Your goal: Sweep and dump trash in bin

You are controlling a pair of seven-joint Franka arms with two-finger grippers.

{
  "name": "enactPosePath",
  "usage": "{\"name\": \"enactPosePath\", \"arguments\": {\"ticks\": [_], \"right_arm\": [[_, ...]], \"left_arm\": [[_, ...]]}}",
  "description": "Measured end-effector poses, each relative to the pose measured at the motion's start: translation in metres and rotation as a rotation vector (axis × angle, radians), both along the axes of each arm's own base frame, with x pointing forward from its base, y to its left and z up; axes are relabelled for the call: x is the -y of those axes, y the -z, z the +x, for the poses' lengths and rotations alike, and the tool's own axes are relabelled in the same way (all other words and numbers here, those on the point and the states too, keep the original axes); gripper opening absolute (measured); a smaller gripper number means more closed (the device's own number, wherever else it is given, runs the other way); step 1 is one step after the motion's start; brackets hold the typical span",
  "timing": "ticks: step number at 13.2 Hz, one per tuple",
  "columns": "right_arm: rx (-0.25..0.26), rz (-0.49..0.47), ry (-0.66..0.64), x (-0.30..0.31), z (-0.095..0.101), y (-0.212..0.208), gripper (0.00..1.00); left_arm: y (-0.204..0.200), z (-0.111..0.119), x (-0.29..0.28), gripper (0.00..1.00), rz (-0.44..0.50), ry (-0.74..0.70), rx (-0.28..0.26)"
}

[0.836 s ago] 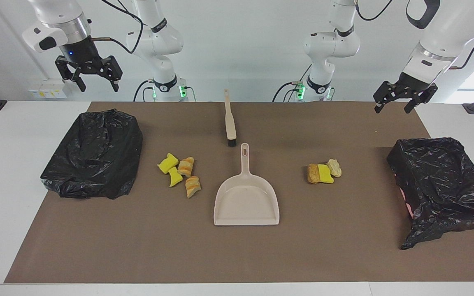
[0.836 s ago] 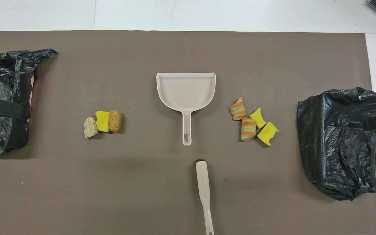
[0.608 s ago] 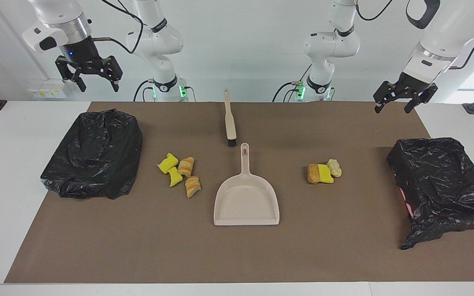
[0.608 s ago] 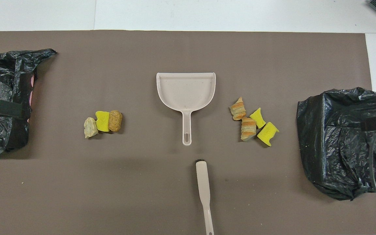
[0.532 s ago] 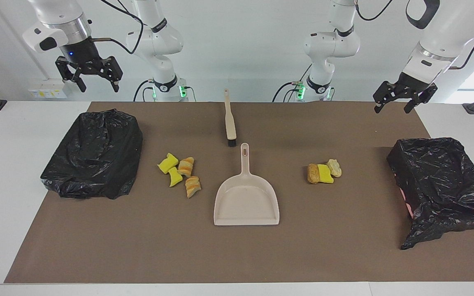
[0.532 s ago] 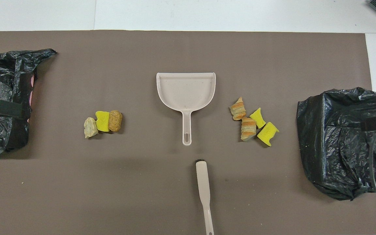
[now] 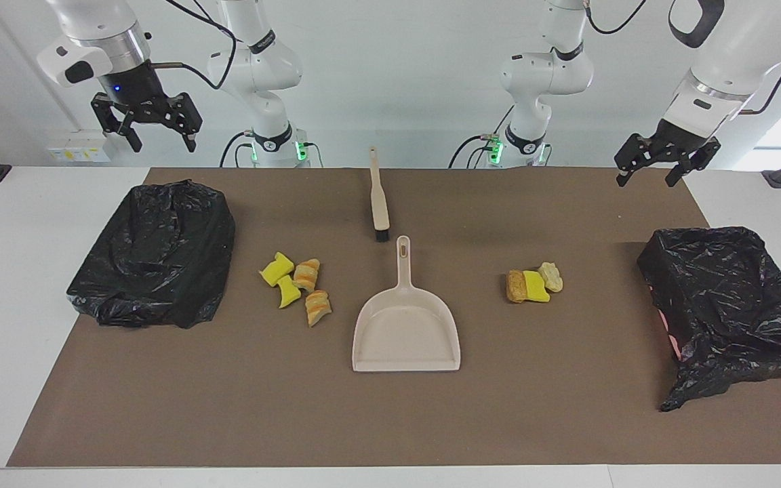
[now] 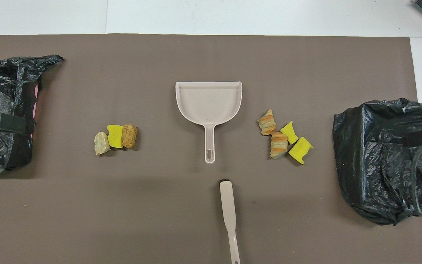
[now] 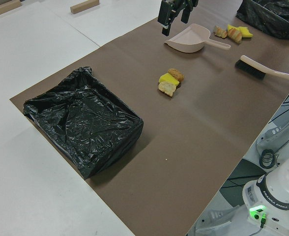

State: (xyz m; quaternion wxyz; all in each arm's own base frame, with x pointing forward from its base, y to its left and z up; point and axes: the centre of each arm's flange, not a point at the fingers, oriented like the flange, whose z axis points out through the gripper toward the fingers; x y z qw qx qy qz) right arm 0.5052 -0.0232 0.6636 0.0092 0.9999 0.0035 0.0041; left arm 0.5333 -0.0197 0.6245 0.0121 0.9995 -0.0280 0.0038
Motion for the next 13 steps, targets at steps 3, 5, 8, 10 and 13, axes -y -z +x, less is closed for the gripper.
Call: {"name": "enactPosePath", "arguments": {"ticks": [3,5,8,10,13], "right_arm": [[-0.001,0.000,0.000,0.000,0.000,0.000,1.00],[-0.002,0.000,0.000,0.000,0.000,0.001,1.00],[-0.002,0.000,-0.001,0.000,0.000,0.001,1.00],[-0.003,0.000,-0.001,-0.001,0.000,0.001,1.00],[-0.006,0.000,-0.002,-0.001,0.000,0.003,1.00]], "left_arm": [[0.002,-0.001,0.006,1.00,-0.003,0.011,-0.007],[0.006,-0.001,0.009,1.00,-0.008,0.016,-0.016],[0.015,-0.002,0.013,1.00,-0.026,0.013,-0.036],[0.019,-0.003,0.020,1.00,-0.034,0.002,-0.045],[0.030,-0.004,0.033,1.00,-0.034,-0.001,-0.051]]}}
